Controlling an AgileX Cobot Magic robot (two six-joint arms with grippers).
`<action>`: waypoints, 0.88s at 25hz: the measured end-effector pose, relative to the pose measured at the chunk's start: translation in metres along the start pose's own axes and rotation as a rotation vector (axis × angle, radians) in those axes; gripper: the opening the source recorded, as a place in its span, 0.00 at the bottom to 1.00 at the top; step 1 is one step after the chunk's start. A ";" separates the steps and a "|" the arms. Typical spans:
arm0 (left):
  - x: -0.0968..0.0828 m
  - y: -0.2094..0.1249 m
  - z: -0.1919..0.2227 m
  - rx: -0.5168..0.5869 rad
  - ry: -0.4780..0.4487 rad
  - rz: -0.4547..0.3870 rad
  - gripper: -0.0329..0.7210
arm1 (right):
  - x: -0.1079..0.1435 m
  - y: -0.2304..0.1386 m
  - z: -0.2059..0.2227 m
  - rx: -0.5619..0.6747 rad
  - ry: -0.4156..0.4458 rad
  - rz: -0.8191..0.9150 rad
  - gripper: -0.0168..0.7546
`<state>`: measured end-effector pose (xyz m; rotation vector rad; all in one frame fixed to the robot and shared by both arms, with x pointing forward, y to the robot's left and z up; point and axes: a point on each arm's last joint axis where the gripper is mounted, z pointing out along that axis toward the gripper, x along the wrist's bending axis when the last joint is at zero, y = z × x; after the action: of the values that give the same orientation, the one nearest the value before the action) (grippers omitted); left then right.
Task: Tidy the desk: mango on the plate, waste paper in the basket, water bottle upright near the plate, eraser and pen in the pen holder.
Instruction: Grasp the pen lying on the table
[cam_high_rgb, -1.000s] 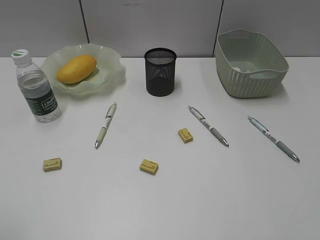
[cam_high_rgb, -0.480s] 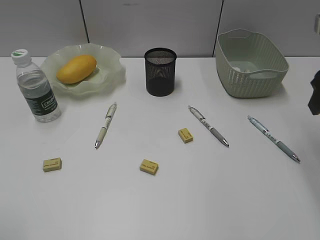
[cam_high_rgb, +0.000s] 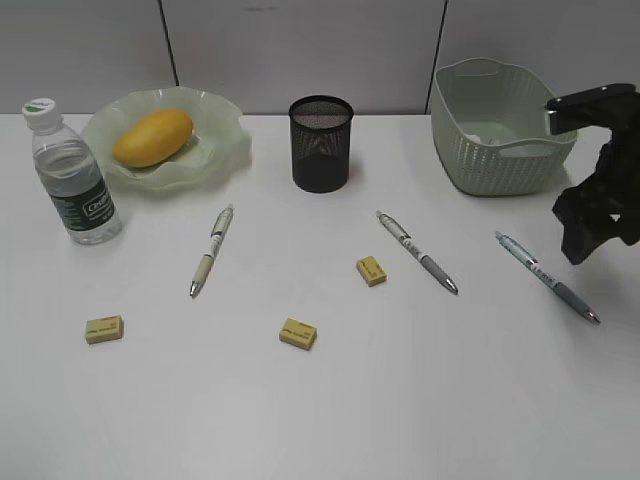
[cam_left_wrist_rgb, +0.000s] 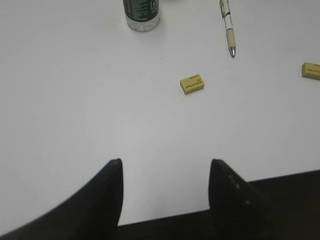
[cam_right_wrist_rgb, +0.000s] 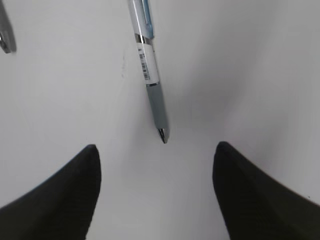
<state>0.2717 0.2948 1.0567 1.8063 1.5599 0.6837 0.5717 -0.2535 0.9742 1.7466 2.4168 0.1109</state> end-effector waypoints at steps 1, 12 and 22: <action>0.000 0.000 0.000 0.000 0.000 0.000 0.60 | 0.000 0.001 0.008 0.014 0.003 -0.006 0.73; 0.000 0.000 0.000 0.000 0.000 0.000 0.58 | 0.002 0.014 0.058 0.014 0.014 -0.017 0.69; 0.000 0.000 0.000 0.000 0.000 0.000 0.58 | 0.000 0.038 0.080 0.018 0.024 -0.007 0.63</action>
<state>0.2717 0.2948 1.0567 1.8063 1.5599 0.6837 0.6214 -0.2440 0.9011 1.7546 2.4478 0.1102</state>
